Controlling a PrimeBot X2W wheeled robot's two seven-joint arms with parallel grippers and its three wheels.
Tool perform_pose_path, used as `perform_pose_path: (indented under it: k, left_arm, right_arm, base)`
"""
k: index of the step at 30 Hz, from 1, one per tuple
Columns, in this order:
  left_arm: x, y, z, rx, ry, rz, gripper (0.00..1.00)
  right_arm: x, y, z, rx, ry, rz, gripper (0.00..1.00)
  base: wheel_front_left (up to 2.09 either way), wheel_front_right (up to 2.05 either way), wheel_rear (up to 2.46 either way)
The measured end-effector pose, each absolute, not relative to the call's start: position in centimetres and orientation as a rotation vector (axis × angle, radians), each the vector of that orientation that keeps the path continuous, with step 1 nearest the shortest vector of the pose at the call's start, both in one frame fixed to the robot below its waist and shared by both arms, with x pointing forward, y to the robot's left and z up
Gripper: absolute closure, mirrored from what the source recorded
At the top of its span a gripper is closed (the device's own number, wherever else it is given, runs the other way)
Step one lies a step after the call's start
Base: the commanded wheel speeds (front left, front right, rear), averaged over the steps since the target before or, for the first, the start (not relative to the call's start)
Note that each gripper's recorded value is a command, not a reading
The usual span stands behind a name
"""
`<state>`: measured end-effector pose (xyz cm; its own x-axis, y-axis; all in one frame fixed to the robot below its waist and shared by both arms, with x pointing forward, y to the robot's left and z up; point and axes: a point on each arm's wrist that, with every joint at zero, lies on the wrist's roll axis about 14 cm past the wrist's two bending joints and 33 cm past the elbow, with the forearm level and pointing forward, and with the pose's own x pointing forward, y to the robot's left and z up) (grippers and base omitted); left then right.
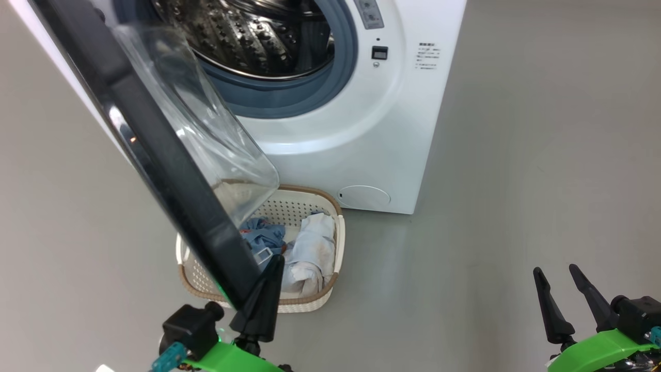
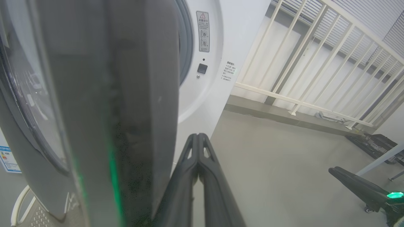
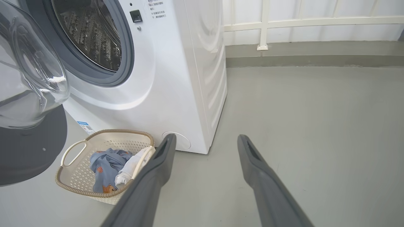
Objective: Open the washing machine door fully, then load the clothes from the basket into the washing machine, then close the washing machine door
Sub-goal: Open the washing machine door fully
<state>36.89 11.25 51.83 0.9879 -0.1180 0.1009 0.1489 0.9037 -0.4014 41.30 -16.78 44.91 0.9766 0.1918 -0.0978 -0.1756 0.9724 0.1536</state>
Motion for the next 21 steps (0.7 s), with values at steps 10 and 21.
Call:
perform_pose_path:
  k: [10,21]
  left_arm:
    - [35.5,14.3,52.0,-0.419,-0.096,-0.027,1.0]
    - [33.6,17.9,51.7,-0.386,-0.104,0.106,1.0]
  right_arm:
    - [41.9,-15.3,45.0,0.144,0.112,0.23,0.0]
    - [42.5,-13.7,44.8,0.143,0.116,0.276,0.0]
  base:
    - [0.0,0.0,0.0]
    - [0.0,0.0,0.0]
